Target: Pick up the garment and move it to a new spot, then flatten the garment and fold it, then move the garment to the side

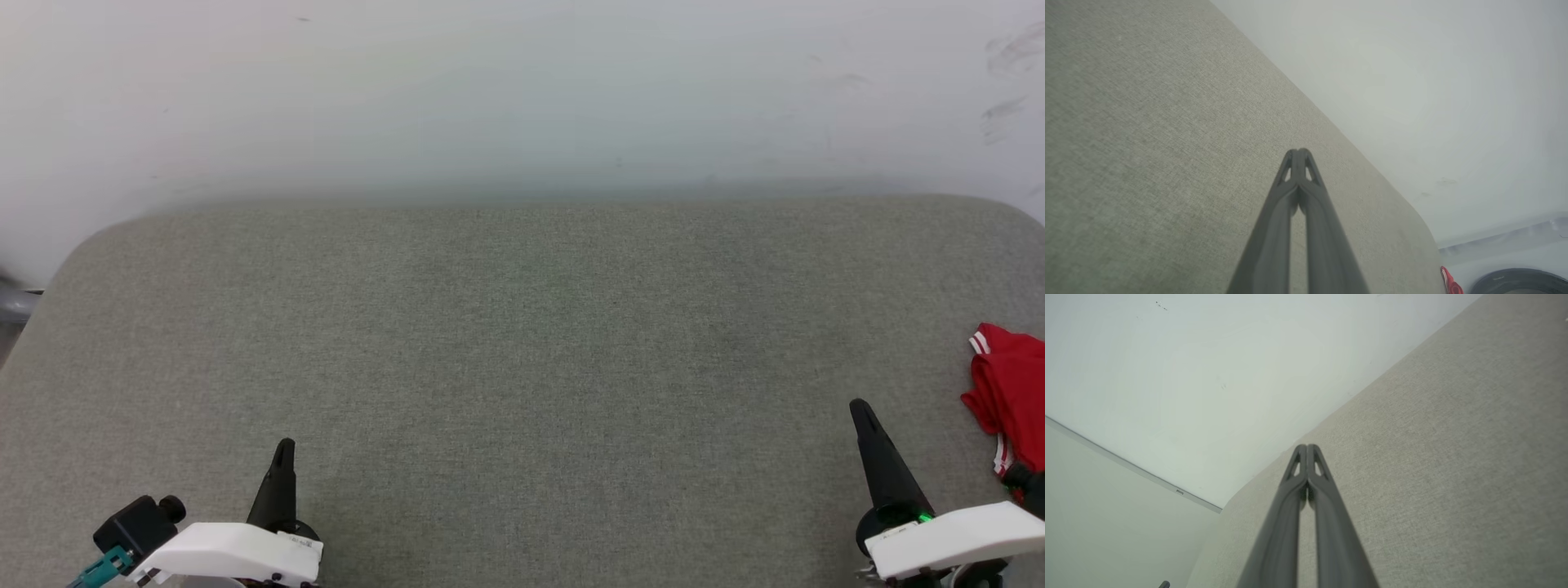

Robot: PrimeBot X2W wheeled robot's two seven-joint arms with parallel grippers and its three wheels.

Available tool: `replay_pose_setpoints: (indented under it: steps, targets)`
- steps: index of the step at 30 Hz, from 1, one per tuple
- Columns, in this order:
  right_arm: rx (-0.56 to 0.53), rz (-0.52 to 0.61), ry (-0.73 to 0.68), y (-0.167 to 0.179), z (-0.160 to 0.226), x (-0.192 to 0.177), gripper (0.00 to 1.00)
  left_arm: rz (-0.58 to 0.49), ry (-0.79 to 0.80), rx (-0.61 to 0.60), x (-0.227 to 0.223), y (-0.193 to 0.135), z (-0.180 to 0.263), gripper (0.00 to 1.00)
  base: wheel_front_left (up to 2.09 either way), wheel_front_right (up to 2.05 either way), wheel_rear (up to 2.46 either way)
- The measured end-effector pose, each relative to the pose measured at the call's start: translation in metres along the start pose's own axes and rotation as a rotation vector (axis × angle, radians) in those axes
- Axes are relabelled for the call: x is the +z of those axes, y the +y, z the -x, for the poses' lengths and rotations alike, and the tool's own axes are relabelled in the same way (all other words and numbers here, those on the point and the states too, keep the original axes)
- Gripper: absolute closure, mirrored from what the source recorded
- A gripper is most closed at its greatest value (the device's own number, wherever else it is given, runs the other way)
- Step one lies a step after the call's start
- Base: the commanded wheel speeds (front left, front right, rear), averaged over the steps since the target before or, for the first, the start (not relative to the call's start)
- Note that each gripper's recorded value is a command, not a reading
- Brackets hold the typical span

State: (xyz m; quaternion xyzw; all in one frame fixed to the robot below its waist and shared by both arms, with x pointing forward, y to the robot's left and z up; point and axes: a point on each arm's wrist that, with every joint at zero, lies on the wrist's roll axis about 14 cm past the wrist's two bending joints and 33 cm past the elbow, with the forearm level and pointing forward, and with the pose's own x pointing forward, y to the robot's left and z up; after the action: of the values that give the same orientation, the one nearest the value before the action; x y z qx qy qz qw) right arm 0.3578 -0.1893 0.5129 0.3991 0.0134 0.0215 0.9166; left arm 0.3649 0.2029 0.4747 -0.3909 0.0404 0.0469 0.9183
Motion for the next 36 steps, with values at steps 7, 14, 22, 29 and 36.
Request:
replay_pose_setpoints:
  steps: [7,14,22,29,36]
  targets:
    - [-0.002,-0.085,-0.003,-0.001,-0.004,0.000,1.00,0.089,0.003,-0.006,0.002,-0.002,-0.003,1.00,0.00,0.00,0.00]
    - [-0.004,-0.168,-0.006,-0.003,-0.007,0.000,1.00,0.171,0.008,-0.010,0.003,-0.004,-0.005,1.00,0.00,0.00,0.00]
    - [-0.006,-0.255,-0.012,-0.004,-0.010,0.001,1.00,0.262,0.006,-0.021,0.006,-0.007,-0.008,1.00,0.00,0.00,0.00]
    - [-0.008,-0.326,-0.017,-0.005,-0.014,0.002,1.00,0.337,0.010,-0.026,0.006,-0.008,-0.009,1.00,0.00,0.00,0.00]
    - [-0.014,-0.393,-0.020,-0.008,-0.015,0.001,1.00,0.406,0.014,-0.036,0.006,-0.011,-0.010,1.00,0.00,0.00,0.00]
